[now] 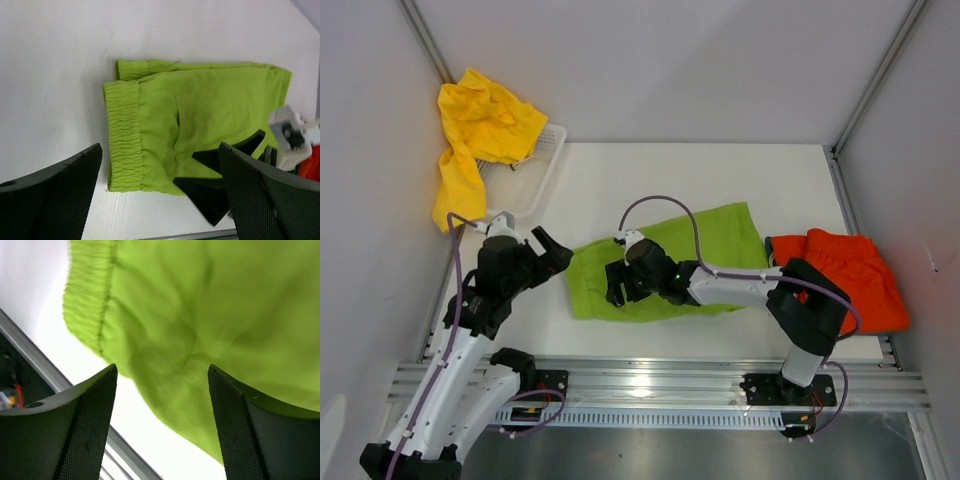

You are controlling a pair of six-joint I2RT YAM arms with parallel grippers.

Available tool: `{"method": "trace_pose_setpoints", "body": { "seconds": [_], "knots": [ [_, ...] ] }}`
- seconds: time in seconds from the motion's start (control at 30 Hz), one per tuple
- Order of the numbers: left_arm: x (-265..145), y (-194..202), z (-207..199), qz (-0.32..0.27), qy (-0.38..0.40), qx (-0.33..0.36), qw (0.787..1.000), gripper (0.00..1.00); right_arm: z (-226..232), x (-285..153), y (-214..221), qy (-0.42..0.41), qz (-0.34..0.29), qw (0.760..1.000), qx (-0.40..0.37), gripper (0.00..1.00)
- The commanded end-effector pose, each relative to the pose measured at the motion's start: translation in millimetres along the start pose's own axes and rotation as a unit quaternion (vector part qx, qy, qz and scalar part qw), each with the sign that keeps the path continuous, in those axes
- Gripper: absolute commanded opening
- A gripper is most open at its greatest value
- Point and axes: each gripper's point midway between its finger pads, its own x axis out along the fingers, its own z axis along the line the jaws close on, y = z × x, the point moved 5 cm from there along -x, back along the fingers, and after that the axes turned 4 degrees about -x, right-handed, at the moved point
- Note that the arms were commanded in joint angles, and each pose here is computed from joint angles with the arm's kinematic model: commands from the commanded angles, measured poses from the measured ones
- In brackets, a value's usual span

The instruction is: Fold and stack the shorts

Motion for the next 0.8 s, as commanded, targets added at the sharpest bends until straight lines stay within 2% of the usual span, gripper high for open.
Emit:
{"method": "trace_pose_setpoints", "body": {
  "seconds": [0.0,0.1,0.23,0.3,0.37,0.57,0.77],
  "knots": [
    [-21,-15,-16,-0.003,0.01,-0.002,1.0,0.99,25,-25,-18,0.051,-0.072,0.986,-0.138,0.76],
    [-30,-24,-21,-0.002,-0.002,0.007,1.0,0.99,44,-33,-18,0.088,-0.106,0.965,-0.223,0.77],
    [-46,-41,-28,-0.02,-0.006,0.004,1.0,0.99,62,-34,-23,0.115,-0.143,0.937,-0.298,0.81],
    [-52,-48,-27,-0.033,-0.006,-0.002,0.999,0.99,65,-27,-21,0.121,-0.142,0.931,-0.315,0.81],
    [-66,-62,-28,-0.059,-0.007,-0.01,0.998,0.99,70,-22,-24,0.124,-0.146,0.927,-0.323,0.81],
    [-106,-96,-30,-0.137,-0.032,-0.013,0.99,0.99,81,-2,-15,0.138,-0.159,0.884,-0.418,0.84],
    [-148,-121,-38,-0.202,-0.047,-0.007,0.978,0.99,94,16,-4,0.09,-0.137,0.856,-0.49,0.86]
  ]
}}
